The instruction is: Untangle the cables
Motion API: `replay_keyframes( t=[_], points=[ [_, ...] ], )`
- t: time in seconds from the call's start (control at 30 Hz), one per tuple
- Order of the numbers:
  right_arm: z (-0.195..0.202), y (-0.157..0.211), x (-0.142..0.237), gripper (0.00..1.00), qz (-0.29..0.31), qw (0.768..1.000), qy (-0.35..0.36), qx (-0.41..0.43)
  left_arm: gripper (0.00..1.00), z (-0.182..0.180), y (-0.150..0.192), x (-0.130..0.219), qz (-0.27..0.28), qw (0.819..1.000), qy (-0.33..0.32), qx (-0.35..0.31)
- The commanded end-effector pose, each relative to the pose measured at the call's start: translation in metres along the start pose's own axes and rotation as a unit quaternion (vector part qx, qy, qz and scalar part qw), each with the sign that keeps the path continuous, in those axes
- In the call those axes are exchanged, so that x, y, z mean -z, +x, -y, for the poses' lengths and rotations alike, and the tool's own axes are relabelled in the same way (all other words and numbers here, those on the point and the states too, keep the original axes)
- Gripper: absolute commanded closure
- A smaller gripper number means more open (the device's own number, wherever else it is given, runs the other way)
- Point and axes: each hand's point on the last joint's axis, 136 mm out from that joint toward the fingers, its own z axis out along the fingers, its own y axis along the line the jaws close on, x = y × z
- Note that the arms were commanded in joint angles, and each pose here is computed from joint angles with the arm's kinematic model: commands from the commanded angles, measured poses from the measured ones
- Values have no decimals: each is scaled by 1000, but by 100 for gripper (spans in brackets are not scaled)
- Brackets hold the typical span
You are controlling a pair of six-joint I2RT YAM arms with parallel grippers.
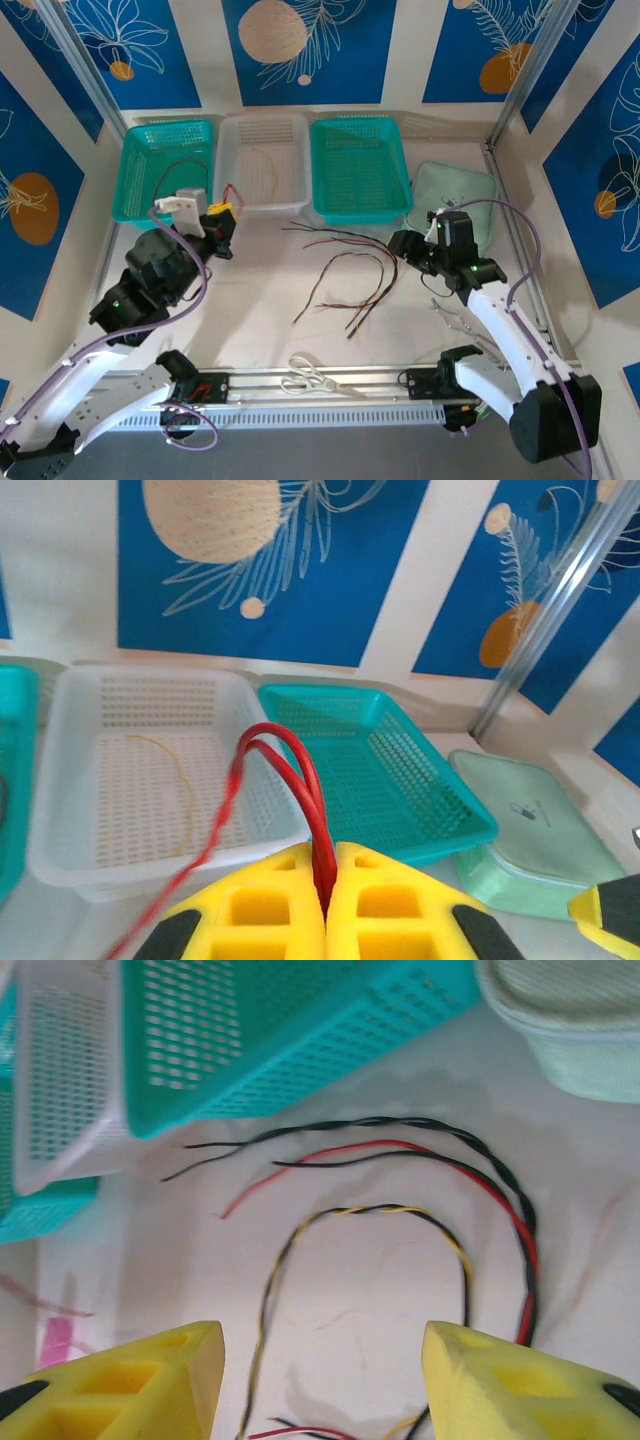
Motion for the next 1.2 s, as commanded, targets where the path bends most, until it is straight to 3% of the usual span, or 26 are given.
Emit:
replay_keyframes(
  t=[0.0, 0.17, 0.33, 0.47, 0.57, 0.73, 0.93, 1.17],
  points=[
    [-24, 4, 11, 45, -25, 998, -55, 13, 100, 22, -9, -7, 14, 997, 56, 44],
    [-71, -1, 24, 46, -23, 986, -154, 57, 100, 45, 10, -28, -50, 990, 99, 86],
    [-120, 0, 35, 48, 10, 959, -244, 142, 100, 74, 34, -53, -90, 964, 172, 181],
    [-153, 3, 39, 50, 17, 944, -290, 155, 100, 85, 46, -65, -122, 954, 189, 198],
    [-172, 2, 35, 53, 2, 945, -307, 111, 100, 88, 50, -71, -130, 949, 192, 212],
    [-208, 24, 37, 59, 7, 916, -370, 157, 100, 87, 49, -80, -137, 949, 176, 225],
    [-238, 46, 46, 67, -16, 875, -459, 152, 100, 89, 46, -85, -131, 948, 180, 228],
    [-245, 57, 32, 67, -59, 871, -470, 129, 100, 90, 41, -87, -117, 945, 187, 241]
  ],
)
